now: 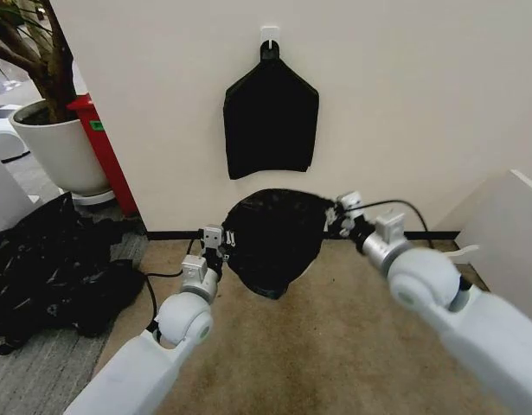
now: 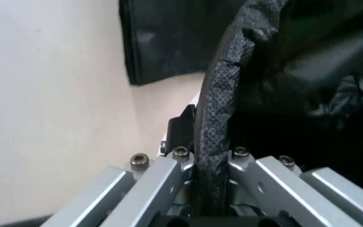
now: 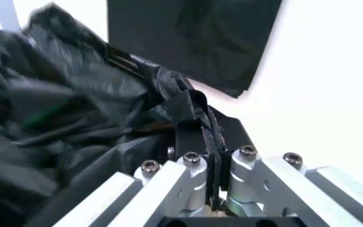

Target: Place the garbage bag over the trash bin.

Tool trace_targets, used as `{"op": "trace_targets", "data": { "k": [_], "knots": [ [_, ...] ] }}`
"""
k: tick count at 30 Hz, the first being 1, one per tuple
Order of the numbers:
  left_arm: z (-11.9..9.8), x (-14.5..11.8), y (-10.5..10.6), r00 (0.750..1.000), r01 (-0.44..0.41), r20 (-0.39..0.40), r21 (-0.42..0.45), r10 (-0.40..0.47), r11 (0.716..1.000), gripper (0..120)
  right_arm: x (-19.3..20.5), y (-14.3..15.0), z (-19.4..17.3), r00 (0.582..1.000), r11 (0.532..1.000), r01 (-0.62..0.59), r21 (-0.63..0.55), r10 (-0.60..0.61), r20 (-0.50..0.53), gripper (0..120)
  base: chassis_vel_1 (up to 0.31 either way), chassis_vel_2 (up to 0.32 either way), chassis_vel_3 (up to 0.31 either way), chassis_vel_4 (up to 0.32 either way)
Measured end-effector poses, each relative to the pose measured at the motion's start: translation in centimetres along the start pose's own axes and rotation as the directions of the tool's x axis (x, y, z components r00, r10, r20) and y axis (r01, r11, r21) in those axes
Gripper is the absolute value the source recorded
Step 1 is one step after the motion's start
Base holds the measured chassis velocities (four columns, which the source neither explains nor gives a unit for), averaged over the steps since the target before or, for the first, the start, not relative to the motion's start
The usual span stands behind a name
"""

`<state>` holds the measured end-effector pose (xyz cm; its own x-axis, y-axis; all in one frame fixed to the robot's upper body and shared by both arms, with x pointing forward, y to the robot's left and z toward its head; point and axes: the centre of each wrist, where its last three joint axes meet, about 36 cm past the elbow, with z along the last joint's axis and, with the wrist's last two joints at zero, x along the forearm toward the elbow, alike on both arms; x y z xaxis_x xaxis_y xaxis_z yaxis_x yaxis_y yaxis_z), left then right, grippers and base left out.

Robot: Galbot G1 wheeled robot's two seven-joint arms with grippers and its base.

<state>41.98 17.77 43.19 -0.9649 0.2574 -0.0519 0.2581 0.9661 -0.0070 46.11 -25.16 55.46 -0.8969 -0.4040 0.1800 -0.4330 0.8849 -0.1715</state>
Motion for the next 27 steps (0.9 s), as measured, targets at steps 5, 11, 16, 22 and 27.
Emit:
{"op": "trace_targets", "data": {
  "k": [5,11,16,22,27],
  "knots": [
    [-0.2,0.3,-0.2,0.999,-0.038,0.034,0.014,0.037,0.999,1,-1.9,-3.4,1.3,0.998,0.996,0.064,0.059,-0.063,-0.019,0,0.000,0.000,0.000,0.000],
    [-0.5,0.5,-0.4,0.997,-0.059,0.057,0.054,0.056,0.997,1,-3.0,-6.0,3.0,0.986,0.979,0.162,0.126,-0.157,-0.046,0,0.000,0.000,0.000,0.000],
    [-1.3,0.2,0.2,0.999,-0.015,0.048,0.139,0.008,0.990,1,-1.9,-7.7,4.1,0.972,0.953,0.235,0.193,-0.227,-0.060,0,0.000,0.000,0.000,0.000],
    [-1.7,-0.7,0.7,0.999,0.034,0.001,0.263,-0.036,0.964,1,-0.5,-7.8,5.1,0.967,0.948,0.254,0.193,-0.246,-0.065,0,0.000,0.000,0.000,0.000],
    [-2.0,-1.1,0.8,0.999,0.034,-0.030,0.347,-0.025,0.937,1,-0.5,-8.2,6.3,0.968,0.947,0.250,0.199,-0.250,-0.026,0,0.000,0.000,0.000,0.000]
  ]
}}
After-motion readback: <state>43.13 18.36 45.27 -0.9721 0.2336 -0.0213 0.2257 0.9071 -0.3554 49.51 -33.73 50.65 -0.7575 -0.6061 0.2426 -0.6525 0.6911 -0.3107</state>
